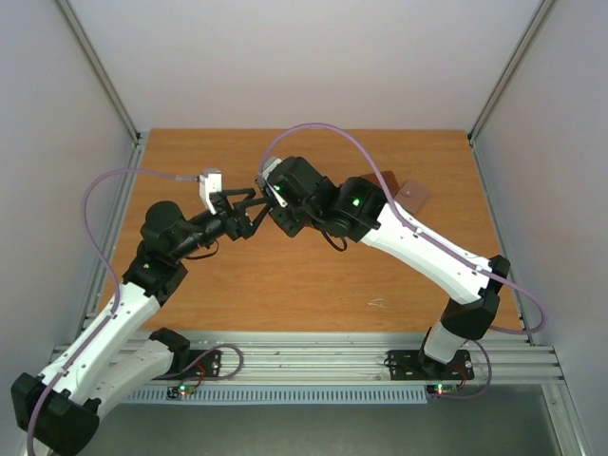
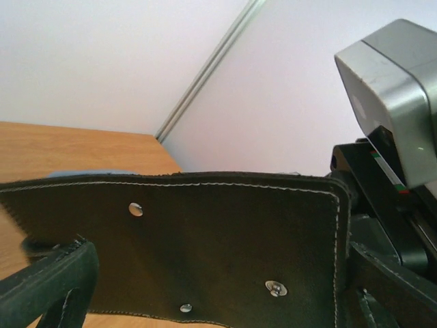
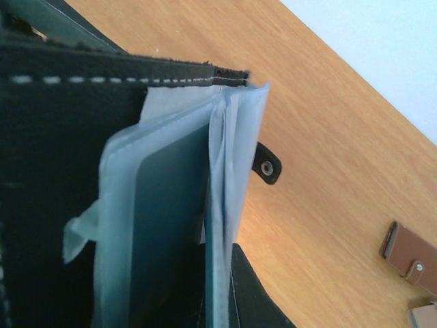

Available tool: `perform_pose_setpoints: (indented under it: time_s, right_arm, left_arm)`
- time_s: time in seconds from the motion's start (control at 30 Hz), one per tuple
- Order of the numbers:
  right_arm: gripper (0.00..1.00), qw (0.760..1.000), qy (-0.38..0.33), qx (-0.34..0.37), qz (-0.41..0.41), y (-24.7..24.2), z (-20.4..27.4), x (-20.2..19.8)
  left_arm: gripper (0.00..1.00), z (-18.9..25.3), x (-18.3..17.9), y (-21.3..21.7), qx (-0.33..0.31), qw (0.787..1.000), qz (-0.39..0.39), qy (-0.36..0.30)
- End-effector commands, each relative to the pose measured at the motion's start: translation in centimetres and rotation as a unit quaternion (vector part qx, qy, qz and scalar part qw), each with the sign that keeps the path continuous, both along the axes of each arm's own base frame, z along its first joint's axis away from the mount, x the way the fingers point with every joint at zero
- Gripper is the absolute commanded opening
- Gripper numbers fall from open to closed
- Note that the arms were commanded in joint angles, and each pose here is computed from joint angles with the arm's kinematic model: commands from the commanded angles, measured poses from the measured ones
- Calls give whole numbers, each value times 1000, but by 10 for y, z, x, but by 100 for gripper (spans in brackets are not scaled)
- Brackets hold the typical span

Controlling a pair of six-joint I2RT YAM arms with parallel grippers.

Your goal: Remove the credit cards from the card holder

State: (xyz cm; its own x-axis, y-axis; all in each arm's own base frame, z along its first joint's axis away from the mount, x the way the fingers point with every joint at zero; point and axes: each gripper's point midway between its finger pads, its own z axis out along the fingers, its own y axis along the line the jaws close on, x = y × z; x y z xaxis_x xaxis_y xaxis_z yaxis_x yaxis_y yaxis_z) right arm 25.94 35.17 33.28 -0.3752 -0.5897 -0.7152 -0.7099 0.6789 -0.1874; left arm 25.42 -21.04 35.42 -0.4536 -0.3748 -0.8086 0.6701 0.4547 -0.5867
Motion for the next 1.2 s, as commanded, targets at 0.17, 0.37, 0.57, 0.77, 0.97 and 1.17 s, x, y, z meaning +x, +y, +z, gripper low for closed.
perform_pose_setpoints:
  time_s: [0.17, 0.37, 0.57, 0.77, 0.97, 1.17]
  right_arm:
    - [1, 999, -26, 21, 32, 19, 18, -9]
    - [1, 997, -48, 58, 34, 13, 41, -11]
    - [1, 996, -49, 68, 21, 5, 47, -7]
    - [1, 996, -53, 76, 11, -2, 51, -4]
    - [1, 995, -53, 87, 19, -1, 54, -6]
    - [1, 993, -31, 114, 16, -15, 54, -2]
  left_arm:
    - [90, -16, 26, 20, 18, 996, 84, 36]
    - [82, -25, 28, 27, 17, 994, 92, 47]
    - [64, -13, 17, 19, 9, 998, 56, 11]
    - [43, -8, 13, 18, 4, 999, 45, -1]
    - [24, -9, 13, 18, 4, 999, 47, 2]
    - [0, -4, 8, 16, 1, 999, 34, -12]
